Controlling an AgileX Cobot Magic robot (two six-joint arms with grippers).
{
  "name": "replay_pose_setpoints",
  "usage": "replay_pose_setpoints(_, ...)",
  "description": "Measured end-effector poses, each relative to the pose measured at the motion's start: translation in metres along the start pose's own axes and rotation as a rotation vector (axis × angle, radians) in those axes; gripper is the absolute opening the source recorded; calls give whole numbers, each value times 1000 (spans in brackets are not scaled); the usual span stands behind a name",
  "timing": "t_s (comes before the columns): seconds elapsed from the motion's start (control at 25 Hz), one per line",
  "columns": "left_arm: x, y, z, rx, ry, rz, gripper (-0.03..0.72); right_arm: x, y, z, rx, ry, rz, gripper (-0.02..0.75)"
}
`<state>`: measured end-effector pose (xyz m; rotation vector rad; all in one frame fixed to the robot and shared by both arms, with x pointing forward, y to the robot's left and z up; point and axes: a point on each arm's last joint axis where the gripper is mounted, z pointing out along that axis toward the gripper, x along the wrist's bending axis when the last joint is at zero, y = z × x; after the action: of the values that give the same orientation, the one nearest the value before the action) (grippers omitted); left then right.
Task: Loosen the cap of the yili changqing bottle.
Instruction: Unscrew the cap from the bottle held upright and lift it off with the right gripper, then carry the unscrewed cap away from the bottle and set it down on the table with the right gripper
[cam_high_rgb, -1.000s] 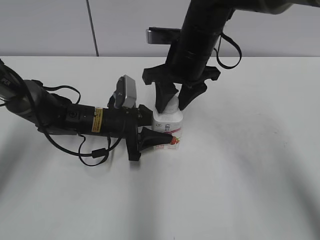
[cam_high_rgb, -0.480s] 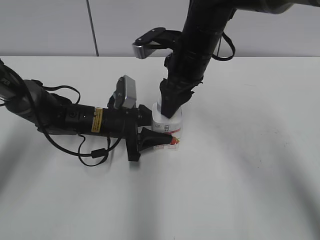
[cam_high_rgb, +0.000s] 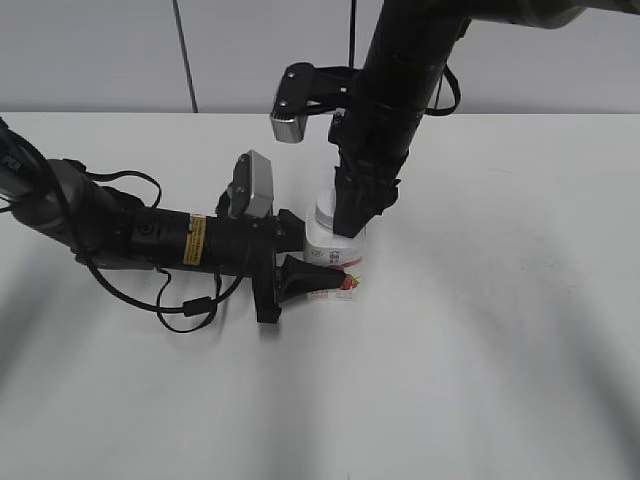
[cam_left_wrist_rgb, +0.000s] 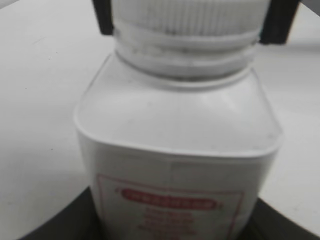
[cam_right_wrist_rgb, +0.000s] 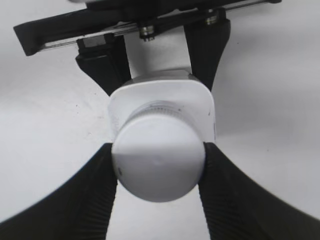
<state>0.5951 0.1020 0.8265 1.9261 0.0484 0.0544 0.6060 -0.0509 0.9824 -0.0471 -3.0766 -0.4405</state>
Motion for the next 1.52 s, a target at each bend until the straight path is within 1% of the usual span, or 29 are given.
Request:
replay_pose_setpoints(0.36, 0, 0, 0, -1, 2, 3, 354, -3, 4, -4, 2, -16, -168, 398)
replay_pose_setpoints(0.48, 1, 0, 0, 3, 9, -11, 354, -6, 12, -16, -44, -39, -210, 395)
replay_pose_setpoints(0.64, 1, 0, 0, 4, 10, -13, 354, -4, 18, -20, -92, -36, -230, 395)
replay_pose_setpoints(0.72, 1, 0, 0, 4, 10, -14, 354, -4, 18, -20, -91, -37, -232, 395)
replay_pose_setpoints(0.84, 1, 0, 0, 4, 10, -14, 354, -7, 16, -22, -54, -58, -214, 395)
replay_pose_setpoints(0.96, 1, 0, 0, 4, 10, -14, 354, -10, 13, -26, -9, -92, -158, 395)
replay_pose_setpoints(1.12, 1, 0, 0, 4, 10, -14, 352, -14, 13, -32, 8, -132, -56, 395)
replay_pose_setpoints(1.32, 1, 0, 0, 4, 10, -14, 352, -20, 9, -39, 35, -188, 143, 395)
replay_pose_setpoints(1.52, 1, 0, 0, 5, 10, -14, 352, -32, -13, -57, 3, -224, 382, 393)
